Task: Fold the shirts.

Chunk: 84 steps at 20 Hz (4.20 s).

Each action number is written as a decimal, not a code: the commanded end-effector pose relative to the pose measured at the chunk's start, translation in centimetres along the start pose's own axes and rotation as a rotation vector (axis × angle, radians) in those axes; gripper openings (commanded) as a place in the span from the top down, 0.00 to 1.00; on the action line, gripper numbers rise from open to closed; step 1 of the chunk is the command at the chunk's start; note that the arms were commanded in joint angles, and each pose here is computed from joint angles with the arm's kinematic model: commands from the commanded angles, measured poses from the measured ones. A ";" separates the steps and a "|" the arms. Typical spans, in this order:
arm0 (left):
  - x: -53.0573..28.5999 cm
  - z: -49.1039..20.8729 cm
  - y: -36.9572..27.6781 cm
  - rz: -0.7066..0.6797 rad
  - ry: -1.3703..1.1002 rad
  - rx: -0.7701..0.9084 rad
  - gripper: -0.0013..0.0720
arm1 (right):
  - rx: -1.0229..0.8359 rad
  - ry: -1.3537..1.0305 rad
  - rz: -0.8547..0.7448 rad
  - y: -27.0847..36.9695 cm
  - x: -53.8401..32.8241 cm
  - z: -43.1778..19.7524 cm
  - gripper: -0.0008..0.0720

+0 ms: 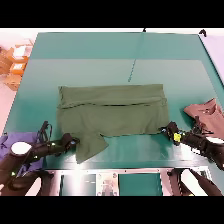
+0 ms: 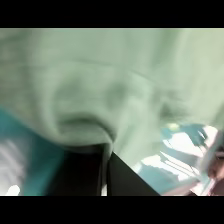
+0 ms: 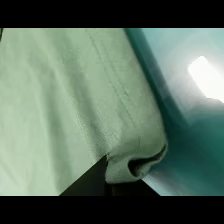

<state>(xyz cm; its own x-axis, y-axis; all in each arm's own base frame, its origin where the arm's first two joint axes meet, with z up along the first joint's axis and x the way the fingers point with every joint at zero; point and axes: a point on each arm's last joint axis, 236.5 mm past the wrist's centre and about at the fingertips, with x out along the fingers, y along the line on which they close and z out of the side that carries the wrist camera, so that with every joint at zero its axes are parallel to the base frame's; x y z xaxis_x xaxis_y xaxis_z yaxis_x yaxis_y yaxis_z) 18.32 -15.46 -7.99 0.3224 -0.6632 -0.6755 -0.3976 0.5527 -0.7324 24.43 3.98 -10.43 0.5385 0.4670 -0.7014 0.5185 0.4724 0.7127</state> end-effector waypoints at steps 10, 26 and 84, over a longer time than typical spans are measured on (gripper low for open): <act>-9.8 4.1 -3.4 0.376 0.000 0.361 0.95 | -0.145 0.049 -0.289 -0.2 -6.2 2.6 0.97; 0.2 23.3 -13.4 0.211 -0.015 0.508 0.94 | -0.283 0.010 -0.098 15.6 5.6 16.9 0.97; 9.6 12.0 -26.1 0.008 0.424 0.777 0.95 | -0.824 0.488 0.160 33.3 -4.1 -1.0 0.97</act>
<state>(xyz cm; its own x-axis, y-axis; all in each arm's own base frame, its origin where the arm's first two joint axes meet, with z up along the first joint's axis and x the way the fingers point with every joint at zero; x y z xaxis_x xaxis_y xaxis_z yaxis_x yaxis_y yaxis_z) 42.31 -38.28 0.76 -0.0528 -0.7796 -0.6240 0.3369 0.5744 -0.7461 38.29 14.48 17.53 0.1296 0.7254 -0.6761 -0.2946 0.6792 0.6722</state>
